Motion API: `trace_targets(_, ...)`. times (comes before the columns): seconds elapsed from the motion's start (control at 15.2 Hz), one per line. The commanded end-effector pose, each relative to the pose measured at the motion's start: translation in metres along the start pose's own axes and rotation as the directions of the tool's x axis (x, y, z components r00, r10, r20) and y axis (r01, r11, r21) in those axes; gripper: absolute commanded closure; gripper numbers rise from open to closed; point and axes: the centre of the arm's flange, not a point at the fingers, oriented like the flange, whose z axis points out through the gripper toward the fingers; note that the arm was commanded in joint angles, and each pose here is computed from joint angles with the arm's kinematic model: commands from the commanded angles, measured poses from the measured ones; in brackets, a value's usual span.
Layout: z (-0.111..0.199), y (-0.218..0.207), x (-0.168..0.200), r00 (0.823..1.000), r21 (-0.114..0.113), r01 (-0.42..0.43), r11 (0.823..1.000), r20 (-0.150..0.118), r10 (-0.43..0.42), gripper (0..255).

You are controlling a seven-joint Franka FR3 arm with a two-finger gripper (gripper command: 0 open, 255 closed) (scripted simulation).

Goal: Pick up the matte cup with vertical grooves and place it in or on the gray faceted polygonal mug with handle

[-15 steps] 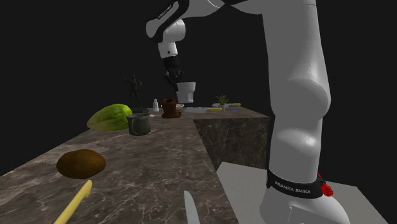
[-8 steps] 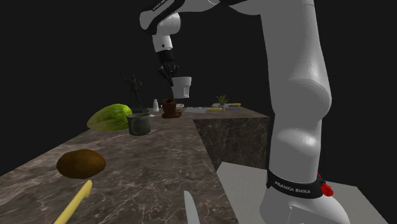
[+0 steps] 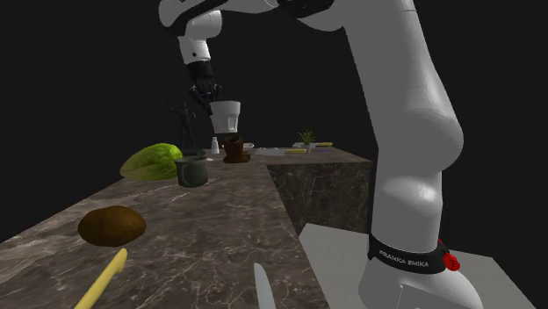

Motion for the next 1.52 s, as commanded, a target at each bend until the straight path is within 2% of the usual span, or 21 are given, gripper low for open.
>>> trace_targets(0.0, -0.008, -0.026, 0.010, 1.000, 0.000, -0.001, 1.000, 0.000, 0.001, 255)
trace_targets(0.53, -0.041, -0.114, 0.044, 1.000, 0.000, -0.001, 1.000, 0.000, 0.001, 255)
trace_targets(1.45, 0.031, -0.128, 0.054, 1.000, 0.000, -0.001, 1.000, 0.000, 0.001, 255)
